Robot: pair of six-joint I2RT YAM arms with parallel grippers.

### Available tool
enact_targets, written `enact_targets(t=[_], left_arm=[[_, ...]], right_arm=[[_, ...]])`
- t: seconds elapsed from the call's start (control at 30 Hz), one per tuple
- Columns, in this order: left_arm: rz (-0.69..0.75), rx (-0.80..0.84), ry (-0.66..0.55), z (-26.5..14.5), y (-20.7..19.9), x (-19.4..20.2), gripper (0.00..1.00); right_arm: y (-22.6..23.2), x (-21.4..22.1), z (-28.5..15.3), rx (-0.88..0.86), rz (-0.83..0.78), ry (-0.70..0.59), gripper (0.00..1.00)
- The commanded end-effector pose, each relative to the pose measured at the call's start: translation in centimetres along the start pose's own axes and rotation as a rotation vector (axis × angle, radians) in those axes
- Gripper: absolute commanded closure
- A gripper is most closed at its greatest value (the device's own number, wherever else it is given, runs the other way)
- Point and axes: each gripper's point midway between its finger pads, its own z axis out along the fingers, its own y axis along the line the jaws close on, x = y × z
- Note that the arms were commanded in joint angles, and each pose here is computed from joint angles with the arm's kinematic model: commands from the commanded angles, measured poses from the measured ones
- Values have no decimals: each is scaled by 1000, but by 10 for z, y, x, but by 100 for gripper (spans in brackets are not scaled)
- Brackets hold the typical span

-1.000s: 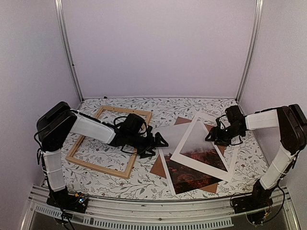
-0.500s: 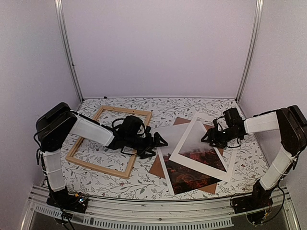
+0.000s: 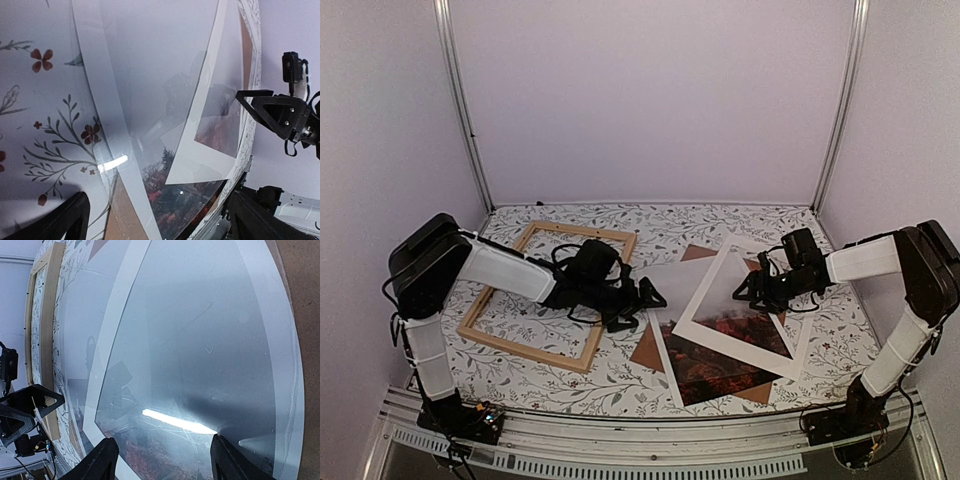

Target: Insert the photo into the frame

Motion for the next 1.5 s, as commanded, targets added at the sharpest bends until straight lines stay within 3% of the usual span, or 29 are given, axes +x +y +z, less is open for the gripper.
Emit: enact_targets(t=[0.0, 0.33, 0.9, 1.47], left_arm=[[35, -189, 32, 3, 38, 7, 0], [81, -235, 36, 4, 46, 5, 0], [34, -197, 95, 18, 51, 28, 0], [17, -196, 61, 9, 51, 28, 0]], right_arm=[[-24, 18, -1, 110, 34, 57, 32], [-41, -14, -38, 221, -4, -46, 31], [-30, 12, -17, 139, 10, 31, 31], [-26, 29, -7, 102, 40, 58, 32]])
